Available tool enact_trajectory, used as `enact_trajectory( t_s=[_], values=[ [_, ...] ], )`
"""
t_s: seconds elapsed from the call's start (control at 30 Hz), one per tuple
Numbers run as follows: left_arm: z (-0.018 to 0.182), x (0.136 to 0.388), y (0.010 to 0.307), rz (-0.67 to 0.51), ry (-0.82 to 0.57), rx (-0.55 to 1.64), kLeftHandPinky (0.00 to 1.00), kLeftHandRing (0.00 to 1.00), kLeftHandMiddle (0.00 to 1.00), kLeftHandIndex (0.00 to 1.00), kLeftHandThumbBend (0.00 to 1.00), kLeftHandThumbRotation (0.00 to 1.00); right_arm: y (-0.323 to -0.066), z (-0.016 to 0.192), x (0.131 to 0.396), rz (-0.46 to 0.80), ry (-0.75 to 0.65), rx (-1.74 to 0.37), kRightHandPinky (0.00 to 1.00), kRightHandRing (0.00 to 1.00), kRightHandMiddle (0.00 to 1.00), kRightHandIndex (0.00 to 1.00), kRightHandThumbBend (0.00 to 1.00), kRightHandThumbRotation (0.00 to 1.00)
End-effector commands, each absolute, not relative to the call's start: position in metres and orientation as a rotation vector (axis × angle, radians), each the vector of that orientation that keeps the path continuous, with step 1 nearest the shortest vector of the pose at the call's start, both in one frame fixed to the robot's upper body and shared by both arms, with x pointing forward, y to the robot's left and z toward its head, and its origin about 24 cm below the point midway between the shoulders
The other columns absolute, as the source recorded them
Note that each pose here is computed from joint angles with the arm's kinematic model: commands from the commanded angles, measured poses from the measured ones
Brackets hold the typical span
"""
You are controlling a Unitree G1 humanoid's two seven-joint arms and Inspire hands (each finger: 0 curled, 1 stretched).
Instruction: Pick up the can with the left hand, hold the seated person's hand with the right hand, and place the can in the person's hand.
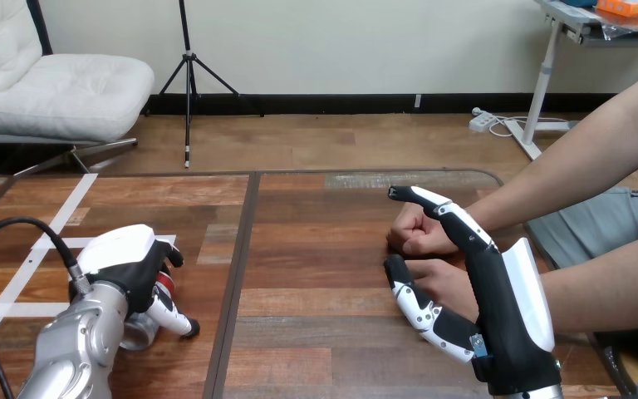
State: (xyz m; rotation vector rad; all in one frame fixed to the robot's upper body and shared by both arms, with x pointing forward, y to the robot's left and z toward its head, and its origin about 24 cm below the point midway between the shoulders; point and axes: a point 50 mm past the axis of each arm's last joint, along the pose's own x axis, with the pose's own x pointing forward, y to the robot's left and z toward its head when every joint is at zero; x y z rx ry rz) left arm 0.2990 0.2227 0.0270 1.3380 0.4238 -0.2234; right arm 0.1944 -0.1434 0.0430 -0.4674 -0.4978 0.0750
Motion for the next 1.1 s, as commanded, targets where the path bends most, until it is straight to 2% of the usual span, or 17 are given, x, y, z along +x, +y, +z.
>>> enact_trajectory(
  t_s=[0.0,0.57,1.07],
  values=[
    [0.0486,0.3086,0.2202,-0.208,0.355,1.386,0.56,0.68,0.74,0.77,0.85,0.12,-0.1445,0.0589,0.2015,0.07,-0.573,-0.48,0.83,0.85,0.82,0.78,0.34,0.0],
    [0.0496,0.3083,0.2233,-0.213,0.373,1.391,0.55,0.67,0.72,0.76,0.83,0.1,-0.1444,0.0601,0.2016,0.07,-0.555,-0.487,0.85,0.86,0.82,0.78,0.34,0.03],
    [0.0482,0.3081,0.2231,-0.21,0.366,1.377,0.53,0.65,0.71,0.76,0.83,0.11,-0.144,0.0609,0.2017,0.07,-0.561,-0.492,0.87,0.86,0.82,0.77,0.34,0.0]
  ],
)
